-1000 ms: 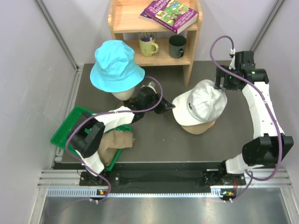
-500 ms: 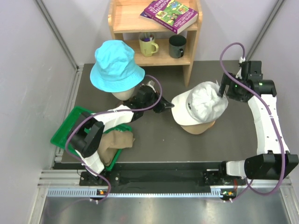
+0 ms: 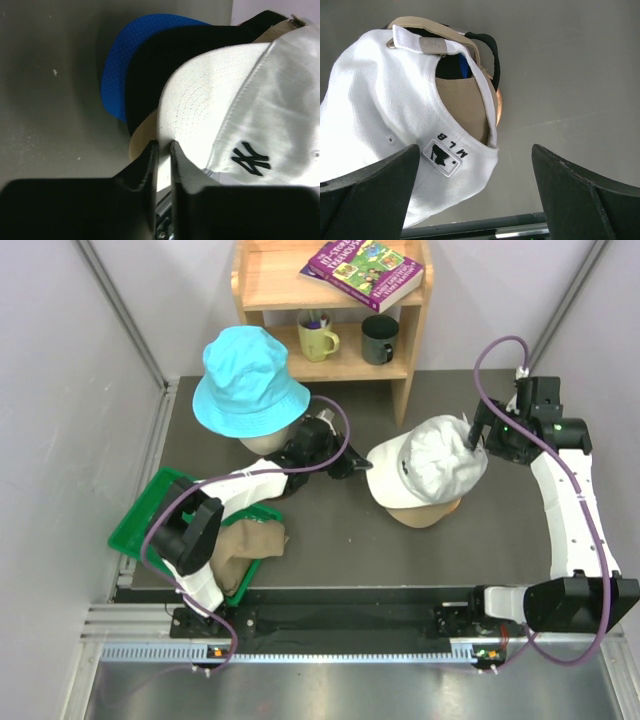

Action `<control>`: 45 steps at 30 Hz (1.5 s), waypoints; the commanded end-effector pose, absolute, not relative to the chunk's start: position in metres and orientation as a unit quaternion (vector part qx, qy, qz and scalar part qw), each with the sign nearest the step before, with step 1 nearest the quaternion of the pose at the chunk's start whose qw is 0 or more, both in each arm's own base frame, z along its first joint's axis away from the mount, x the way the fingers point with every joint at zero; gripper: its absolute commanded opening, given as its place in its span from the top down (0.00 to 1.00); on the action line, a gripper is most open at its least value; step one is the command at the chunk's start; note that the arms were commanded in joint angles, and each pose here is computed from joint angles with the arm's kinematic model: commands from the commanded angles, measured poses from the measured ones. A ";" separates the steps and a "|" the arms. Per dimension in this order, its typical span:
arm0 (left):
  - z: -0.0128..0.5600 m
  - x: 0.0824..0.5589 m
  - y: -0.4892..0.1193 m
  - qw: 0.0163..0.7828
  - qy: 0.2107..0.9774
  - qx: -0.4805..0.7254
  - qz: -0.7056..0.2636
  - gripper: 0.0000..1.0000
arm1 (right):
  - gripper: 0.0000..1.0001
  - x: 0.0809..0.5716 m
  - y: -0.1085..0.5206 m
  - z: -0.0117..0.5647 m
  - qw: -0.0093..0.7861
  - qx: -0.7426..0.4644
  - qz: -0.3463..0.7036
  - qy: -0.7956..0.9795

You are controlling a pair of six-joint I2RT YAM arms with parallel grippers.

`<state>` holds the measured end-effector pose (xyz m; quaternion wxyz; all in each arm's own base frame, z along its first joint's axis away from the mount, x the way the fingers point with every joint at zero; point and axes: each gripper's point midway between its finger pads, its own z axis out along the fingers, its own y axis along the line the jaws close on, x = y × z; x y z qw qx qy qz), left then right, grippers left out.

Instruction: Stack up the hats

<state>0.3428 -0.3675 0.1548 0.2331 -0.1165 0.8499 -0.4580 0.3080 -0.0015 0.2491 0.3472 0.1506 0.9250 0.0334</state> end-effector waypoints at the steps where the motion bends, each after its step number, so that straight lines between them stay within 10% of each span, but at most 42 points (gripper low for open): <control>1: 0.149 0.345 -0.353 0.249 0.866 -0.113 -0.419 0.77 | 0.05 0.302 0.001 0.272 0.374 0.147 0.046 0.914; 6: 0.165 0.346 -0.350 0.270 0.858 -0.105 -0.423 0.39 | 0.05 0.300 0.007 0.283 0.384 0.128 0.062 0.912; 14: 0.181 0.324 -0.332 0.294 0.855 -0.090 -0.418 0.21 | 0.04 0.294 0.008 0.308 0.415 0.116 0.064 0.900; 30: 0.159 0.164 -0.203 0.235 0.941 0.110 -0.216 0.16 | 0.05 0.300 0.015 0.343 0.496 0.107 0.092 0.857; 45: 0.190 0.155 -0.063 0.274 0.956 0.049 0.089 0.17 | 0.05 0.298 0.024 0.318 0.483 0.110 0.118 0.860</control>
